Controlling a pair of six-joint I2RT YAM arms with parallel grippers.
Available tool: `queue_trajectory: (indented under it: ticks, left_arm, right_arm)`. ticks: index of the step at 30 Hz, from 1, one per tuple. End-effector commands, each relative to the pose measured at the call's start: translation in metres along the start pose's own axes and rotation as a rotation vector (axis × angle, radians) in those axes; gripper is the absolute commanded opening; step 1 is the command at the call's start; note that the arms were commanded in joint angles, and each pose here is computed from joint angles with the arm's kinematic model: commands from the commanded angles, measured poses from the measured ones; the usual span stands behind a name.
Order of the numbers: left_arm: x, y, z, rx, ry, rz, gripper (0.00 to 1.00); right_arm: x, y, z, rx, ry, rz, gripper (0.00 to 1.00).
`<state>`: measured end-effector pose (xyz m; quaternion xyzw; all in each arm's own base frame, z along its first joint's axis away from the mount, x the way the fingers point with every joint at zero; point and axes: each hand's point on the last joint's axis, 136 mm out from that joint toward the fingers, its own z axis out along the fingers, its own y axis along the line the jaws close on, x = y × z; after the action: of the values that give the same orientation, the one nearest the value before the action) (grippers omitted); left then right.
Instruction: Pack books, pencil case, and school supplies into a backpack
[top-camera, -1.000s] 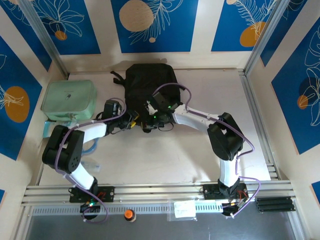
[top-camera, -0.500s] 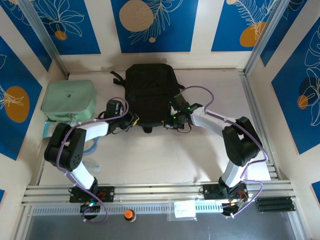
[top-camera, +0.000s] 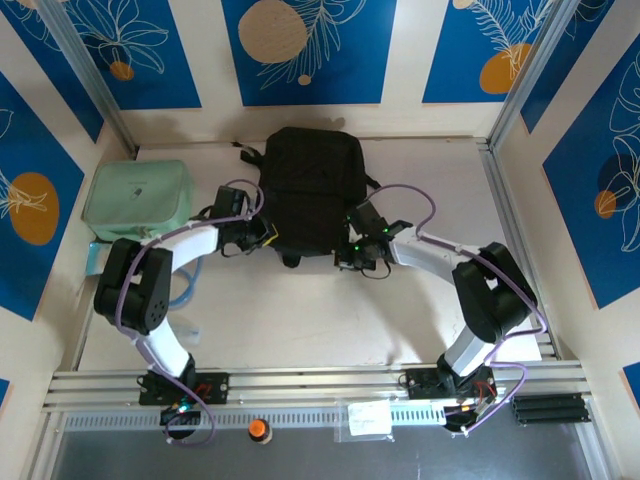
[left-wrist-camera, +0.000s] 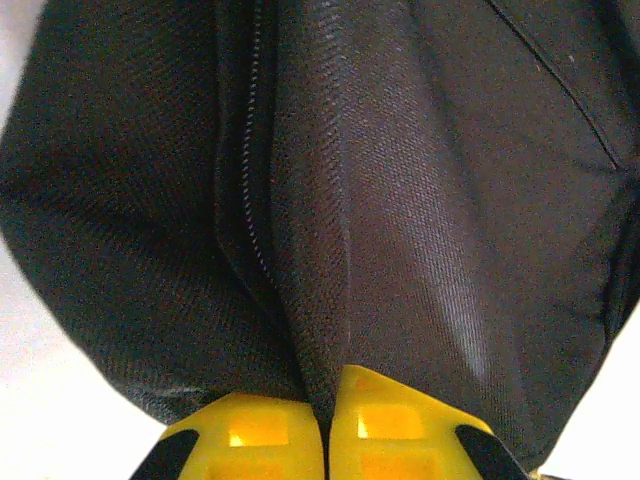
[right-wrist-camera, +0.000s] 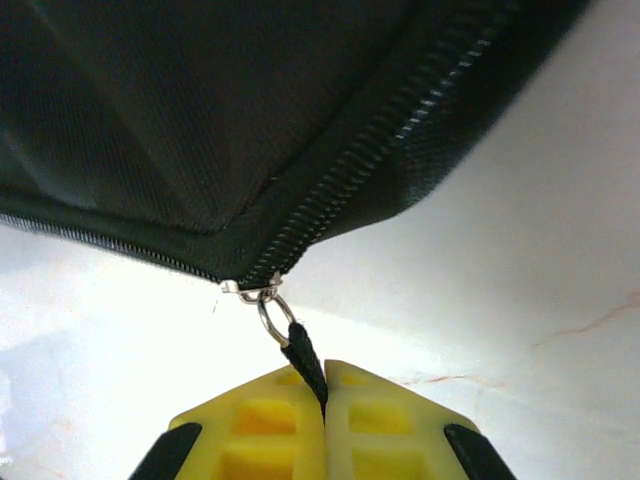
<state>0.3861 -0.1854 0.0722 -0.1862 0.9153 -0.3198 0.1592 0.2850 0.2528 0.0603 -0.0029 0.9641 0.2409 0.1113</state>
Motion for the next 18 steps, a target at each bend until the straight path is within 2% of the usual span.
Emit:
queue_trajectory:
  ticks: [1, 3, 10, 14, 18]
  left_arm:
    - [-0.032, 0.015, -0.007, -0.103, -0.047, 0.103, 0.02]
    - [-0.042, 0.015, -0.009, -0.114, -0.071, 0.101, 0.05]
    - [-0.067, 0.02, -0.041, -0.128, -0.157, 0.055, 0.29]
    - [-0.055, 0.027, -0.058, -0.123, -0.156, 0.028, 0.45]
    - [-0.038, 0.026, -0.063, -0.07, -0.14, -0.012, 0.57]
  right_arm:
    - [0.039, 0.009, 0.007, -0.019, 0.116, -0.042, 0.0]
    - [0.043, 0.03, 0.014, -0.055, 0.128, -0.08, 0.0]
    - [0.022, 0.107, 0.023, -0.153, 0.108, -0.176, 0.0]
    - [0.007, 0.134, 0.025, -0.189, 0.102, -0.178, 0.0]
    - [0.001, 0.148, 0.024, -0.207, 0.097, -0.201, 0.0]
